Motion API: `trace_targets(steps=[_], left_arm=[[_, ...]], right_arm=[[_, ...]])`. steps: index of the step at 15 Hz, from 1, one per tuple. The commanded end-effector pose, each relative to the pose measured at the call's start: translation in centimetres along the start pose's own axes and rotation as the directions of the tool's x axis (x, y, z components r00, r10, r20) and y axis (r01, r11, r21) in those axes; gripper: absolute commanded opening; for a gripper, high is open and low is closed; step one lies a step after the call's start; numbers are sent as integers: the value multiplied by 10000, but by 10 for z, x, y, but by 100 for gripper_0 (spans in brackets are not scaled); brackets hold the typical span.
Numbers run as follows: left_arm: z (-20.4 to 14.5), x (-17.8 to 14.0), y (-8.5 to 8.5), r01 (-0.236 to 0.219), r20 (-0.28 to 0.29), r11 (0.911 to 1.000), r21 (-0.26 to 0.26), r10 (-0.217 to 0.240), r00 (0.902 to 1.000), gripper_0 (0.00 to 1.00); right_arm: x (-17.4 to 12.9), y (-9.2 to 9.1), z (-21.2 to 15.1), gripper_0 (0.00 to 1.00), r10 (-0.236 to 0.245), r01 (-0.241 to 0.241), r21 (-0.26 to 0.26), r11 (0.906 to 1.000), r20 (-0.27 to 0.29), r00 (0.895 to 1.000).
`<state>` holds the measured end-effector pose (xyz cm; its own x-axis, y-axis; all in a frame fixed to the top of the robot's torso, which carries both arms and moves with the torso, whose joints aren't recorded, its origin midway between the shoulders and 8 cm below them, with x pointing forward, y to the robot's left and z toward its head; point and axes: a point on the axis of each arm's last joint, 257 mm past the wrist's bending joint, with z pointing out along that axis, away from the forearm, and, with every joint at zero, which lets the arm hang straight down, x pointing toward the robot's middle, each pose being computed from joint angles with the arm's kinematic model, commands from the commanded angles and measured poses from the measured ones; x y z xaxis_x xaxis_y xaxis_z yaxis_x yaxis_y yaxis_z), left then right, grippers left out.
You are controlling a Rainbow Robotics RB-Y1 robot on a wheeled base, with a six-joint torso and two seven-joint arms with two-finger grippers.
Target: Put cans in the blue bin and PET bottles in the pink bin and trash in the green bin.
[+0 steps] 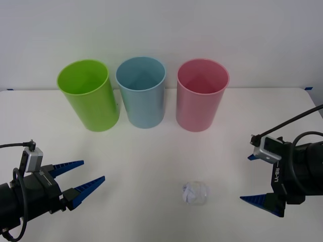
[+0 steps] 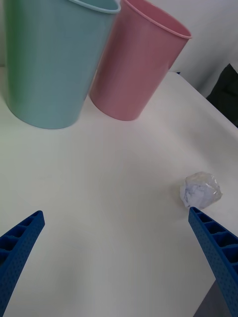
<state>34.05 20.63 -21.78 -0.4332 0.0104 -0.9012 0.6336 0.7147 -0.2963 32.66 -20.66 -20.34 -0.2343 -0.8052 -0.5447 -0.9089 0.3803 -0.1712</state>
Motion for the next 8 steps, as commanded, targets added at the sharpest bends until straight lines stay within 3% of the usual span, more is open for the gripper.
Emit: trace_targets(steps=[1,8], left_arm=[[0,0,0,0,0,10000,0,0,10000,100],[0,0,0,0,0,10000,0,0,10000,100]], right_arm=[[-1,7,15,100,78,-84,-469,9989,-139,9999],[-11,12,40,100,250,-257,-835,9962,-91,9996]])
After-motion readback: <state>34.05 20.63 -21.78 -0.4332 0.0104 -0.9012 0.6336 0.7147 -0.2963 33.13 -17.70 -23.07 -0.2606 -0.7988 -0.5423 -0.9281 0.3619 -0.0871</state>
